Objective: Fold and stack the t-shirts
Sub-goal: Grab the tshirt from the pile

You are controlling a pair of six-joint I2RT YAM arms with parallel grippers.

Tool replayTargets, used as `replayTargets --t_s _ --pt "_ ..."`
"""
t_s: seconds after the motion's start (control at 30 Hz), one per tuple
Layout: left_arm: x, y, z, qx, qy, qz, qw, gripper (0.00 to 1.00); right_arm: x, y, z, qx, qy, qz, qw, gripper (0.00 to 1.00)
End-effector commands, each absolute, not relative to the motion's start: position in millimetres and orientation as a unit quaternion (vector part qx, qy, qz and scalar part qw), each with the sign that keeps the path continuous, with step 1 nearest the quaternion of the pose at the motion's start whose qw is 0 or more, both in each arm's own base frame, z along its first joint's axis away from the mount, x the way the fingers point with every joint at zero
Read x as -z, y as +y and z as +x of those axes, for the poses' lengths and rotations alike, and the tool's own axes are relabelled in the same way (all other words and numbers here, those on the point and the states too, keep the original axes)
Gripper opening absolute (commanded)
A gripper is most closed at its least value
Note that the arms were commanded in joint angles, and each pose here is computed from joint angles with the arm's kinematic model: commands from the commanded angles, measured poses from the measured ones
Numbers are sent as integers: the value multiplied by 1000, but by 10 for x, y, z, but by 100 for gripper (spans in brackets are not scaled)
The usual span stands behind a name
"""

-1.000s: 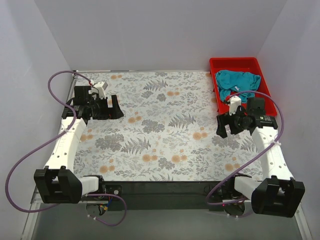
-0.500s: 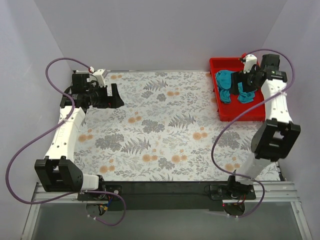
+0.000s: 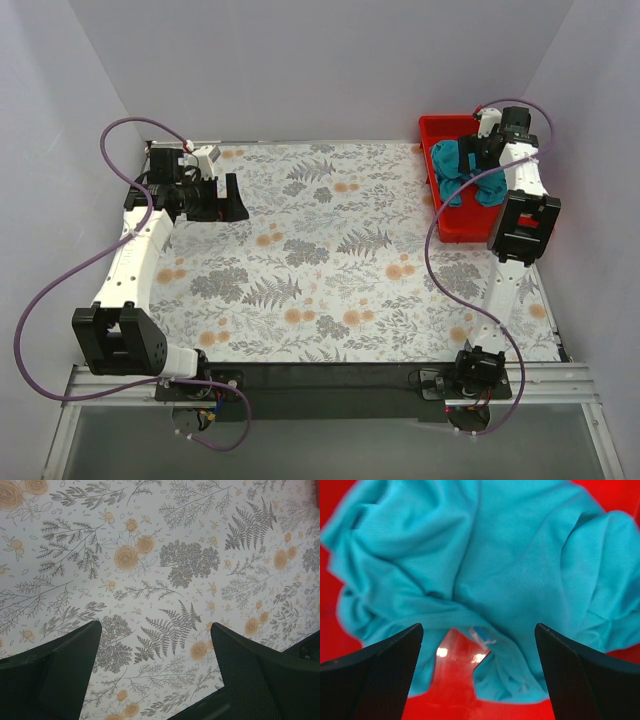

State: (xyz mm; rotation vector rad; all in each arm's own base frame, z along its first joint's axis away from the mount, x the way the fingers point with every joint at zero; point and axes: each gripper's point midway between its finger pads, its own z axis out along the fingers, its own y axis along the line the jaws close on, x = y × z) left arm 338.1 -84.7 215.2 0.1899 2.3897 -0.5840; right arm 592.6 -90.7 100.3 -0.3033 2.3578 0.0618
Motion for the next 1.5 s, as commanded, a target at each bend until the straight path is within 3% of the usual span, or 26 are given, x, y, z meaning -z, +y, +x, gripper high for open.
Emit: replayTargets --t_s 0.0,0.23,0.3,0.43,0.47,0.53,0.57,0.73,0.87,1.03,1.27,1.47 --pt "-2115 -816 3283 215 919 79 320 91 -1000 -1020 6158 8 908 -107 405 99" --pt "-2078 -781 3270 205 925 78 311 91 -519 -1084 6132 18 922 -112 370 94" --pt "-2060 -768 3263 202 927 77 307 91 -424 -1087 6130 15 924 -114 365 85" --pt "-2059 -750 3269 197 929 75 305 91 -291 -1042 6085 2 928 -117 353 53" --pt "-2062 -748 3273 196 929 75 305 91 -313 -1009 6079 -4 927 -123 355 37" --pt "-2072 -741 3283 194 929 75 308 91 -349 -986 6029 -13 928 -125 352 18" --pt "-2094 -743 3300 194 927 77 312 91 -486 -965 6006 -19 924 -128 360 2" --pt "-2167 -820 3337 216 920 84 317 91 -1345 -822 5809 -48 898 -137 415 1" --pt "-2259 -925 3374 246 907 93 330 91 -2643 -501 5439 -77 838 -178 511 1" --pt "-2383 -978 3449 263 895 90 348 91 -3864 -121 4883 -96 760 -240 597 1" --pt "-2700 -1012 3526 282 877 86 380 91 -4907 583 4124 -117 657 -328 669 1" --pt "-2947 -960 3518 302 864 75 396 91 -5261 1310 3622 -180 591 -359 699 1"
